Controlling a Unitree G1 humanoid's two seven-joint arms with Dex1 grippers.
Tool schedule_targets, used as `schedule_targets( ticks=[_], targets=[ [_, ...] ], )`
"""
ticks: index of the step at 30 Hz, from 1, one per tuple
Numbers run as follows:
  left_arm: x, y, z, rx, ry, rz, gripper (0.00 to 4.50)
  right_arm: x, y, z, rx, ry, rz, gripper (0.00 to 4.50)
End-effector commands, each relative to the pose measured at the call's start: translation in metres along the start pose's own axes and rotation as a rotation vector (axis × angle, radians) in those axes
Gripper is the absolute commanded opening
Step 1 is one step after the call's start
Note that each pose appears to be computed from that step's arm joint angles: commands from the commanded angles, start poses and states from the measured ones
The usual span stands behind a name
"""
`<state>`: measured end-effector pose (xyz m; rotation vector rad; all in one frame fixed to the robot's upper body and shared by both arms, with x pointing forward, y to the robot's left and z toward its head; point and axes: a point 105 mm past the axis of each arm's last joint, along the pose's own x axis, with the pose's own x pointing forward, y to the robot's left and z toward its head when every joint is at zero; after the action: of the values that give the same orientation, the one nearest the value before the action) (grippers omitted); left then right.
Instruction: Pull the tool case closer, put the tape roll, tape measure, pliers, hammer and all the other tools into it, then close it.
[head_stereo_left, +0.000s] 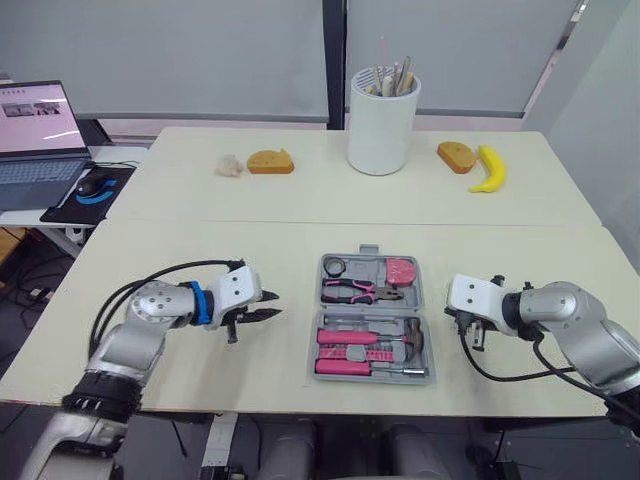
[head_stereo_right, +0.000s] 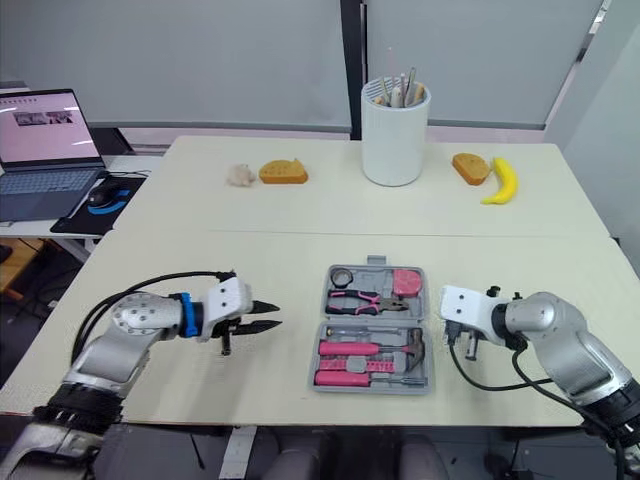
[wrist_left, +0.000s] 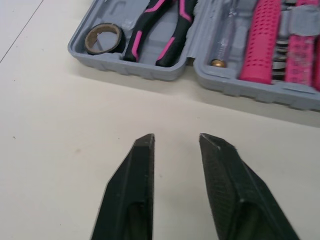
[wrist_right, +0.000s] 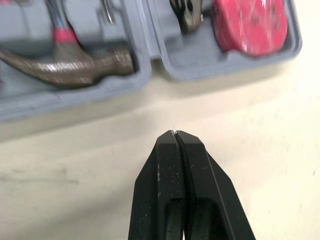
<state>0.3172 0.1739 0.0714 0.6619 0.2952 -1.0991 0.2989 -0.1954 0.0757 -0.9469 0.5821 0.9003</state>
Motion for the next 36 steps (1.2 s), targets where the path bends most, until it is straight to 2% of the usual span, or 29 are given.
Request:
schedule_targets(
  ticks=[1, 5, 14, 19, 26, 36],
  targets=[
    [0.019, 0.0, -0.003, 0.048, 0.045, -0.01, 0.13, 0.008, -0.01, 0.002, -0.031, -0.021, -0.031, 0.0],
    [0.034, -0.002, -0.006, 0.061, 0.074, -0.018, 0.06, 0.023, -0.006, 0.005, -0.031, -0.038, -0.012, 0.0],
    [0.069, -0.018, 0.004, 0.043, 0.036, -0.057, 0.06, 0.046, 0.006, 0.015, -0.061, -0.064, 0.036, 0.0],
    [0.084, -0.027, 0.023, 0.043, -0.012, -0.091, 0.06, 0.055, 0.008, 0.022, -0.074, -0.073, 0.057, 0.0],
    [0.088, -0.033, 0.034, 0.049, -0.042, -0.109, 0.06, 0.059, 0.01, 0.043, -0.104, -0.121, 0.073, 0.0],
    [0.084, -0.05, 0.038, 0.037, -0.061, -0.142, 0.06, 0.048, 0.024, 0.043, -0.061, -0.135, 0.088, 0.0]
  ],
)
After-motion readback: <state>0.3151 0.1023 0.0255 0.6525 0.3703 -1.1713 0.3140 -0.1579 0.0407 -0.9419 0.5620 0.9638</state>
